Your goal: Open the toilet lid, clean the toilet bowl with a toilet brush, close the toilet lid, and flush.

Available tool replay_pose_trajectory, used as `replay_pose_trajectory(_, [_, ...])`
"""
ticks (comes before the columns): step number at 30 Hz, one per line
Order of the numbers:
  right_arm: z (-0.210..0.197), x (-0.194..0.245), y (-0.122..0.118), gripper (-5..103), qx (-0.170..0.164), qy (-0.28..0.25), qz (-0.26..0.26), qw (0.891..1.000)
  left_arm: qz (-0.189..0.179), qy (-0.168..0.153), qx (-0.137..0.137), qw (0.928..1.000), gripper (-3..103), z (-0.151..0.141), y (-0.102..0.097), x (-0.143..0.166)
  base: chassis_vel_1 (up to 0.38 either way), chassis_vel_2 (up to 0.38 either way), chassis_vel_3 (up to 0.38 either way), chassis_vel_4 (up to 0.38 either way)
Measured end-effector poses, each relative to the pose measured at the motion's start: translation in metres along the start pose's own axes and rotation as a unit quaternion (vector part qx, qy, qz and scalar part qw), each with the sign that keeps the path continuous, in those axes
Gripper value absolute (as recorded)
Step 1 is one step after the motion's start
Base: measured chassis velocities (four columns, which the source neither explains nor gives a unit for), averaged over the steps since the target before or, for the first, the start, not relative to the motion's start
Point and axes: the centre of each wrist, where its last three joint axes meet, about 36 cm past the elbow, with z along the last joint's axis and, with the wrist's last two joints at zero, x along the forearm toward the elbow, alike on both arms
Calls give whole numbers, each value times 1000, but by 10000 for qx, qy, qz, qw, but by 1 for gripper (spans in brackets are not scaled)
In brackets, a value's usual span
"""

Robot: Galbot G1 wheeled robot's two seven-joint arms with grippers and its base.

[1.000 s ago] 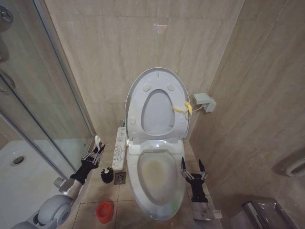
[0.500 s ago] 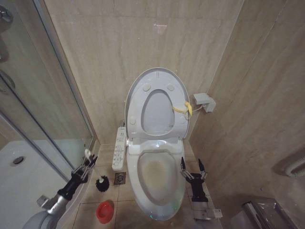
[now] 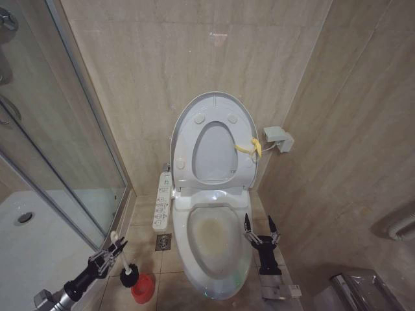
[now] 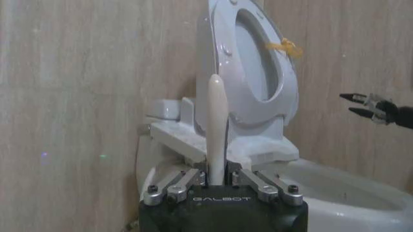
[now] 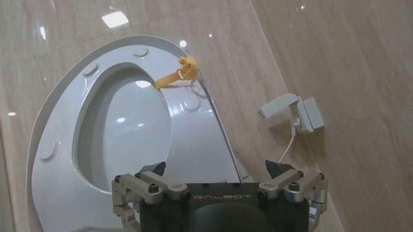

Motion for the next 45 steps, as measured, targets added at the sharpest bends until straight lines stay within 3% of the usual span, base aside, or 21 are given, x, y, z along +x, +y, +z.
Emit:
replay_pose_trajectory(14, [2,0,-7,100,165,42,-86,9998,-304,-30,-334,9990,18,45,-20,-25,0,0,0,0])
replay_pose_trajectory(21, [14,0,-2,100,75,41,193,9998,-1130,-27,-38,9936,18,79,-59,-30,0,0,0,0])
replay_pose_trajectory(26, [11,3,-3,100,89,20,239,9997,-1328,123,-93,9910,18,85,-64,-34,0,0,0,0])
replay_pose_trajectory(29, [7,3,-4,100,92,-15,260,9996,-1510,149,-162,9883,18,85,-62,-35,0,0,0,0])
replay_pose_trajectory(31, [2,5,-9,100,121,-34,256,9996,-1859,152,-298,9820,18,80,-64,-36,0,0,0,0])
replay_pose_trajectory(35, [1,5,-10,100,129,-52,242,9996,-2045,114,-479,9776,18,68,-70,-35,0,0,0,0])
replay_pose_trajectory(45, [10,12,-6,100,148,108,-156,9997,-2569,225,-826,9627,18,62,-102,-37,0,0,0,0])
